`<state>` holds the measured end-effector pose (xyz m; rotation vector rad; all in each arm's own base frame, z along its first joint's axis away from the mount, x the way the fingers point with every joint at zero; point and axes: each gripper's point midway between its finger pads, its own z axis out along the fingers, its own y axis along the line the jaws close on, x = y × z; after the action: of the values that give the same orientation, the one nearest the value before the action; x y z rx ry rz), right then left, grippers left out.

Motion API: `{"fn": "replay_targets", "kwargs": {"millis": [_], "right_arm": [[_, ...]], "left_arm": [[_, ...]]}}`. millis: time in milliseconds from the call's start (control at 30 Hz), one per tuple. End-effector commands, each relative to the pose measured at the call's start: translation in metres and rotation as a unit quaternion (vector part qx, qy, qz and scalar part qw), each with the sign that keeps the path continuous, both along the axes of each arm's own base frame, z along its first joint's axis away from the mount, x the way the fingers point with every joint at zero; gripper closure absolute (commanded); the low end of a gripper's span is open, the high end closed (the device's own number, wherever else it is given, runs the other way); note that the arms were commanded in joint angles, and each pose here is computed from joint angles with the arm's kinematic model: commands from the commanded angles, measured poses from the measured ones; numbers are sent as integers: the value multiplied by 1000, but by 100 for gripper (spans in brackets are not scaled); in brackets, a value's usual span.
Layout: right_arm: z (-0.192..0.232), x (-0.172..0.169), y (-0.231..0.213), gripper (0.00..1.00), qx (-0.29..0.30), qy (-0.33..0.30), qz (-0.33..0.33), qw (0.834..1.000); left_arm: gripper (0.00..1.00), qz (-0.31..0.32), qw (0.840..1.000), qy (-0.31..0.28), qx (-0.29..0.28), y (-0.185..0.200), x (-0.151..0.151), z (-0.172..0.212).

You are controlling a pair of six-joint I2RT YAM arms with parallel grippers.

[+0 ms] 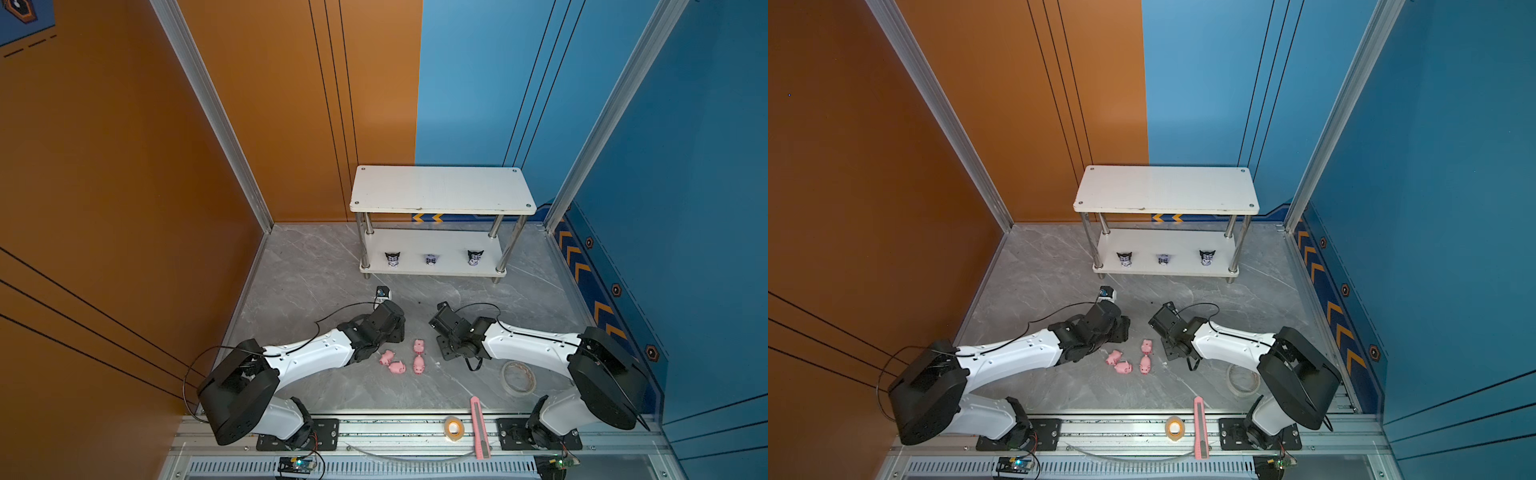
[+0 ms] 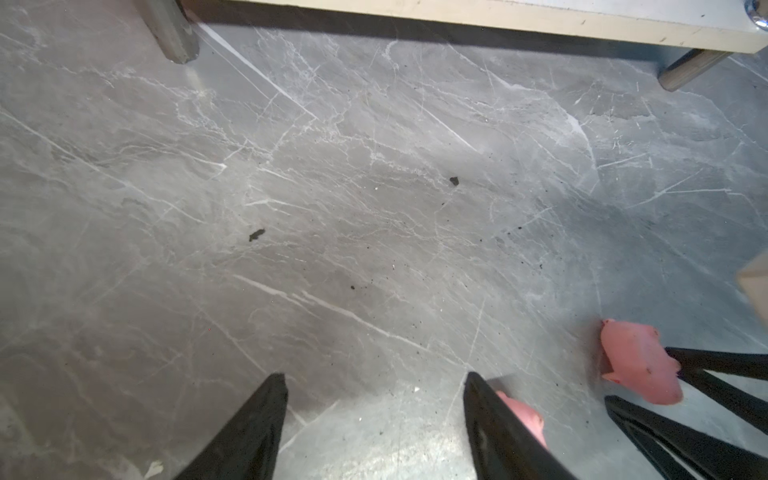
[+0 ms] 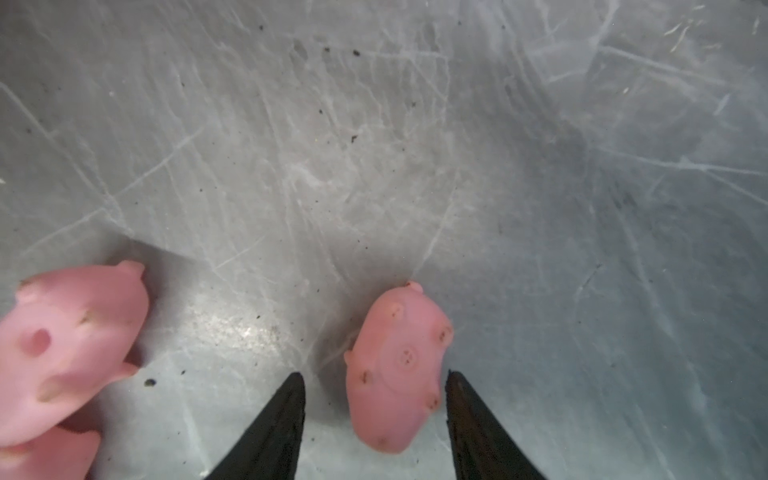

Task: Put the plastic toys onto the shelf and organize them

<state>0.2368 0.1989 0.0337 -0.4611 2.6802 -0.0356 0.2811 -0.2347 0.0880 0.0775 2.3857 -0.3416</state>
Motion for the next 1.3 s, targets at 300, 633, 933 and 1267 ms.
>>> {"fn": "replay_targets", "kwargs": {"millis": [300,633,933,1267], "right_arm": [[16,10,0,34,-29,-26,7,999],[-10,12,-2,59,-39,-19,-5,999],[10,11,20,86,70,-14,-3,997],[32,-6,71,81,348,71,-5,935]], "left_arm": [[30,10,1000,2,6,5,0,0],[29,31,999,0,21,28,-10,-3],[28,44,999,-9,9,37,-9,4],[27,41,999,-2,2,31,-7,0]]}}
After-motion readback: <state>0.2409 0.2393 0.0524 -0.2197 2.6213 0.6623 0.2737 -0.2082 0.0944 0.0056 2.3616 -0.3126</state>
